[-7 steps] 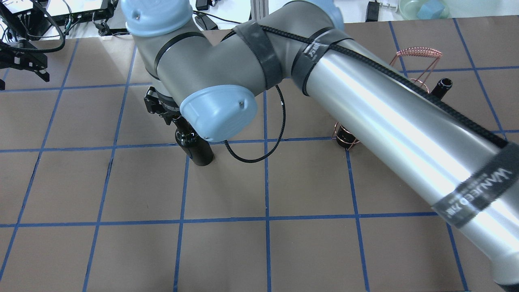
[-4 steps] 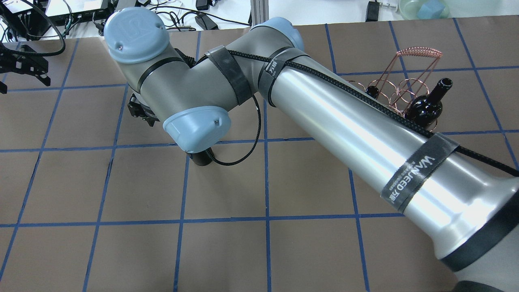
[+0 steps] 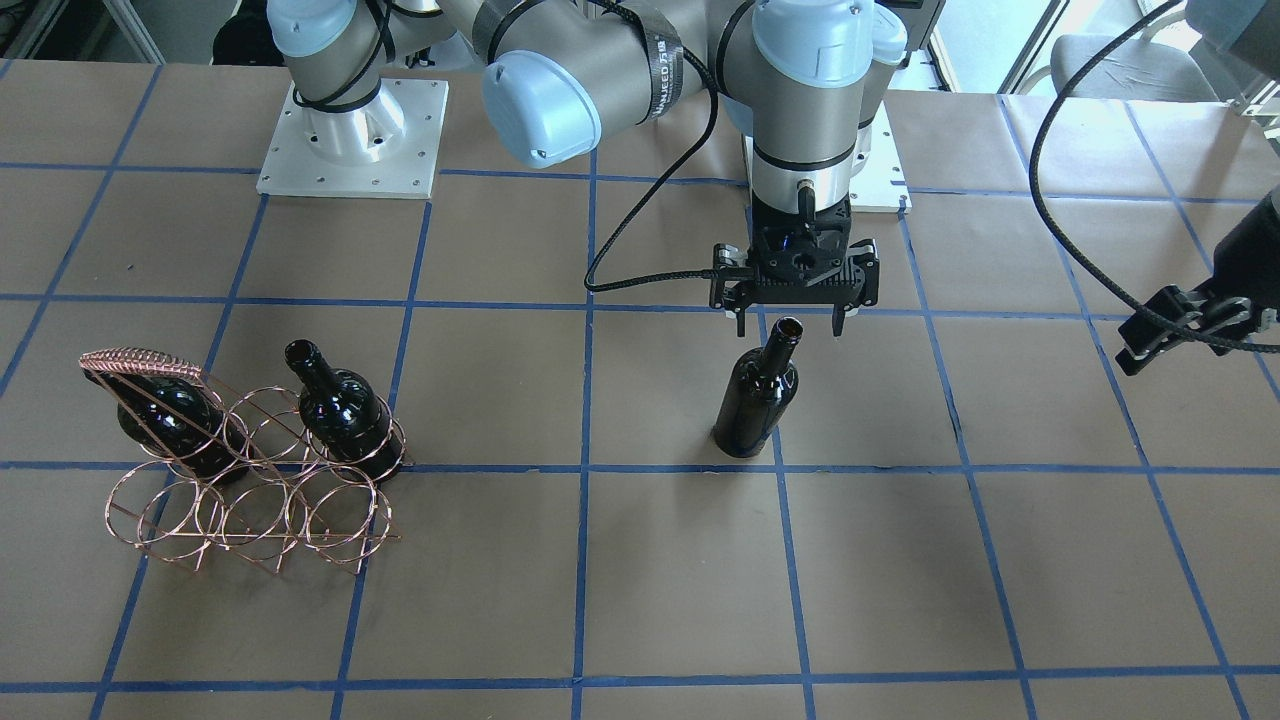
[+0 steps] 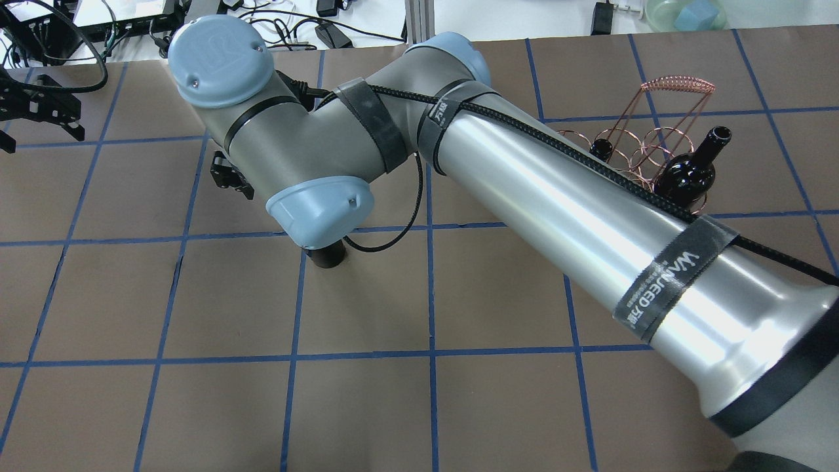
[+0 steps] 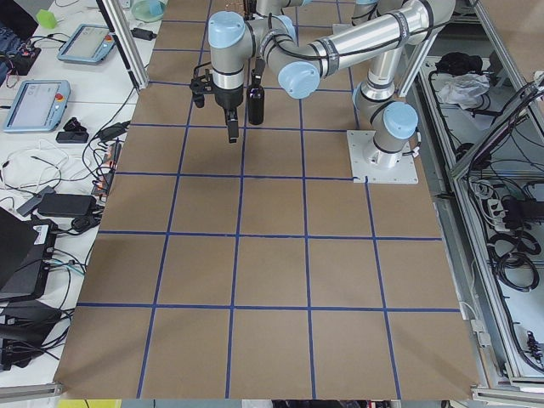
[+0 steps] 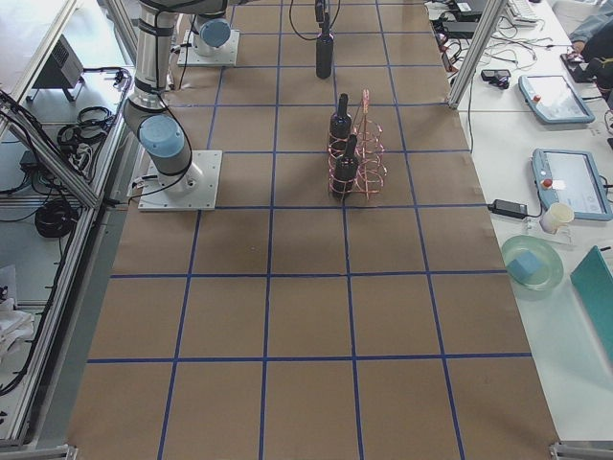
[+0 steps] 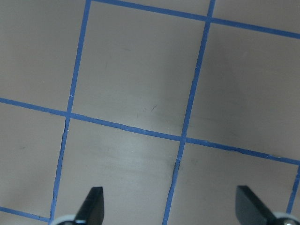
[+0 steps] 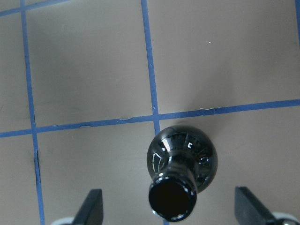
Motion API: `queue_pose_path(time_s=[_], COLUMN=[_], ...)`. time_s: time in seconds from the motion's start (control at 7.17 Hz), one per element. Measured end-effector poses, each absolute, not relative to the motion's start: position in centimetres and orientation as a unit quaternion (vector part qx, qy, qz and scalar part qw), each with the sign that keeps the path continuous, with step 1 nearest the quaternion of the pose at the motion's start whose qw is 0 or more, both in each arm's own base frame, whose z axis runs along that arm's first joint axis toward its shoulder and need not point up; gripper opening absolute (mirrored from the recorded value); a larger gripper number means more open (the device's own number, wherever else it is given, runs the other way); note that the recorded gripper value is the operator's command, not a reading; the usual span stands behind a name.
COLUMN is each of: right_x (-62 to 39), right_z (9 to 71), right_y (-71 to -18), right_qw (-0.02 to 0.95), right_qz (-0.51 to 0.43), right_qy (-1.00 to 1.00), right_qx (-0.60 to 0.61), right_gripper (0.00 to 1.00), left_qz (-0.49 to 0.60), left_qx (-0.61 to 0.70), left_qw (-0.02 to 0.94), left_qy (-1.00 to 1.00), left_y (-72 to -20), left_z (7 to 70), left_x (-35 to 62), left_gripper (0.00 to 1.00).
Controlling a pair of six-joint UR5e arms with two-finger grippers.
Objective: Place wine into wine basket
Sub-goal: 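Lower the right gripper and close it on the bottle neck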
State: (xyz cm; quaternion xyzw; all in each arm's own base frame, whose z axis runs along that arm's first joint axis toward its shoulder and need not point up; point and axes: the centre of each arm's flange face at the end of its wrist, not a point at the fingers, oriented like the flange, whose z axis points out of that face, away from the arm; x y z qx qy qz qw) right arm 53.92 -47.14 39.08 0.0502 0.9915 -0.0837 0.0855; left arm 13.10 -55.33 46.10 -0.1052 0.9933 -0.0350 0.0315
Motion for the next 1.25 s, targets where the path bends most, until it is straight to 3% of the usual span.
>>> queue_pose_path(time_s=[0.14, 1.25], right_x=[53.8, 54.1], right_z=[38.8, 37.2], right_y=[-47.3, -47.7], right_qw=[0.078, 0.071], right_qz=[-0.09, -0.084], right_qy=[0.992, 0.993], right_qx=[0.047, 0.051], right_gripper=[1.0, 0.68], left_qz=[-0.033, -0.023], left_qx=[-0.105, -0.099], left_qw=[0.031, 0.032], left_qy=[0.993, 0.994], left_y=[-55.3, -55.2], left_z=[45.9, 44.9], left_x=[13.1, 13.1], left_gripper=[1.0, 1.0])
